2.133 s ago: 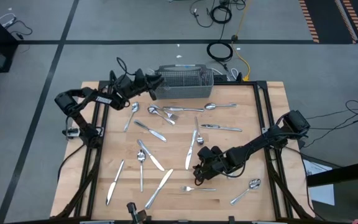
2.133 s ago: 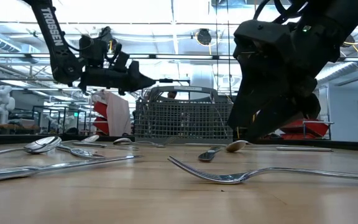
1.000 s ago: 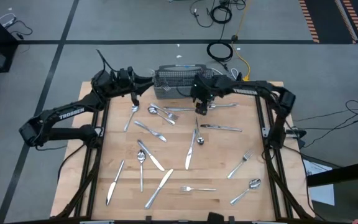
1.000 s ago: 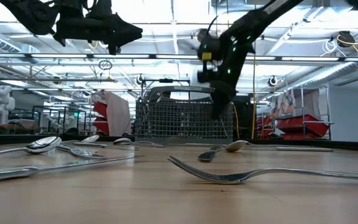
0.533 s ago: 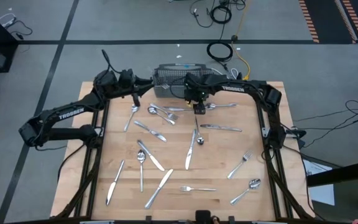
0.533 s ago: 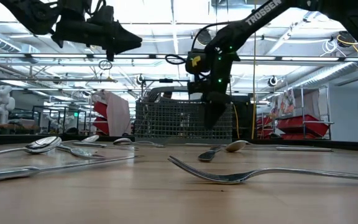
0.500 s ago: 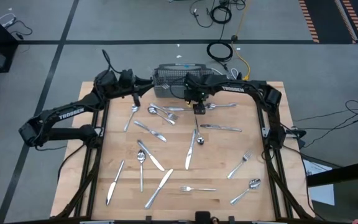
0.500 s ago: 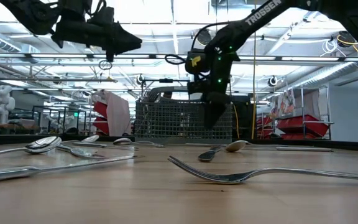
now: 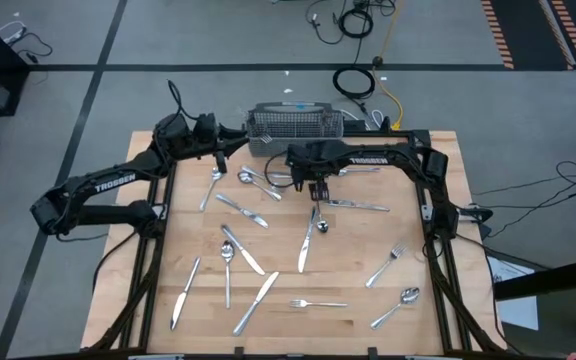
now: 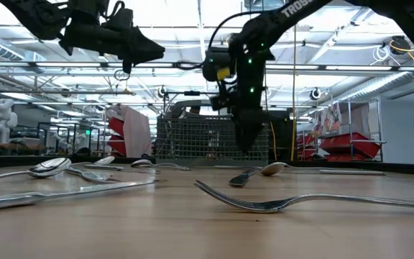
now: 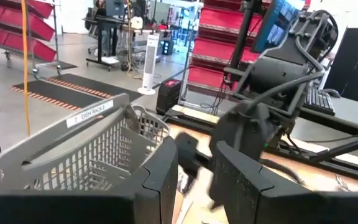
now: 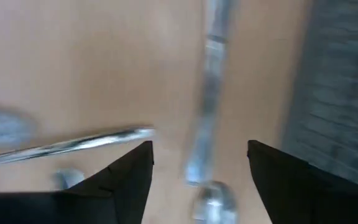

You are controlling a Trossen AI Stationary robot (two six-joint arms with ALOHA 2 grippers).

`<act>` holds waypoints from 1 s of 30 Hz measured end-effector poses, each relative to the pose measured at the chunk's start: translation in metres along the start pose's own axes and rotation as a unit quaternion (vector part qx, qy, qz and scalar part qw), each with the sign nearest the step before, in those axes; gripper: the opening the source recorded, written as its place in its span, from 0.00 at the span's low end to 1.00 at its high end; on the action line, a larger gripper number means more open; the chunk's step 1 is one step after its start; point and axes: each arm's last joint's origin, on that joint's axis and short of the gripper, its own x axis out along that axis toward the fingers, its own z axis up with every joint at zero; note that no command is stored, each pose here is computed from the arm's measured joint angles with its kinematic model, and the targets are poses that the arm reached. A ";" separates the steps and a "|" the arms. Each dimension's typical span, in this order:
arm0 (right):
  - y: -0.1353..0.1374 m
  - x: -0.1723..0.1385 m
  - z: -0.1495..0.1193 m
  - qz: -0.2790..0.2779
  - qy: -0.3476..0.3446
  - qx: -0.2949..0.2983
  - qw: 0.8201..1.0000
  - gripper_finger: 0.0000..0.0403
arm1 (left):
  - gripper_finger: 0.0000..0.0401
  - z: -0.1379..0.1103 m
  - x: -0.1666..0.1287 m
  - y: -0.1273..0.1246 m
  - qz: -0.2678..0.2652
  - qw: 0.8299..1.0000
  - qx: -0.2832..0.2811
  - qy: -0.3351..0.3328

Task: Sort silverware
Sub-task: Put the silver table knife into the silverware organizer

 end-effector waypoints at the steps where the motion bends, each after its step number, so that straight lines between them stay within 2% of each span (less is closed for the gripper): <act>1: -0.001 0.000 0.001 -0.010 -0.004 0.008 1.000 0.58 | 0.28 -0.001 0.000 0.000 0.000 1.000 -0.003 0.006; 4: -0.003 -0.003 0.002 -0.018 -0.012 0.026 0.999 0.45 | 0.28 -0.004 0.000 0.000 0.001 1.000 -0.011 0.021; 9: 0.002 -0.005 0.004 0.000 -0.018 0.020 1.000 0.08 | 0.28 -0.008 0.000 0.000 0.002 0.999 -0.018 0.039; 10: 0.003 -0.005 0.005 0.004 -0.020 0.019 1.000 0.04 | 0.28 -0.008 0.000 0.000 0.002 0.999 -0.019 0.040; 18: 0.003 -0.005 0.004 0.007 -0.017 0.052 0.998 0.00 | 0.28 -0.009 0.000 0.001 0.019 0.999 -0.007 0.041; 24: 0.013 -0.007 -0.001 0.088 -0.001 0.075 0.993 0.00 | 0.28 -0.010 0.000 0.001 0.026 0.997 -0.053 0.046; 27: 0.011 -0.010 0.006 0.146 -0.056 0.097 0.983 0.00 | 0.28 -0.014 0.000 0.000 0.022 0.996 -0.053 0.062; 30: -0.006 -0.020 0.015 0.205 -0.159 0.152 0.954 0.00 | 0.28 -0.014 0.001 -0.003 0.016 0.997 -0.044 0.066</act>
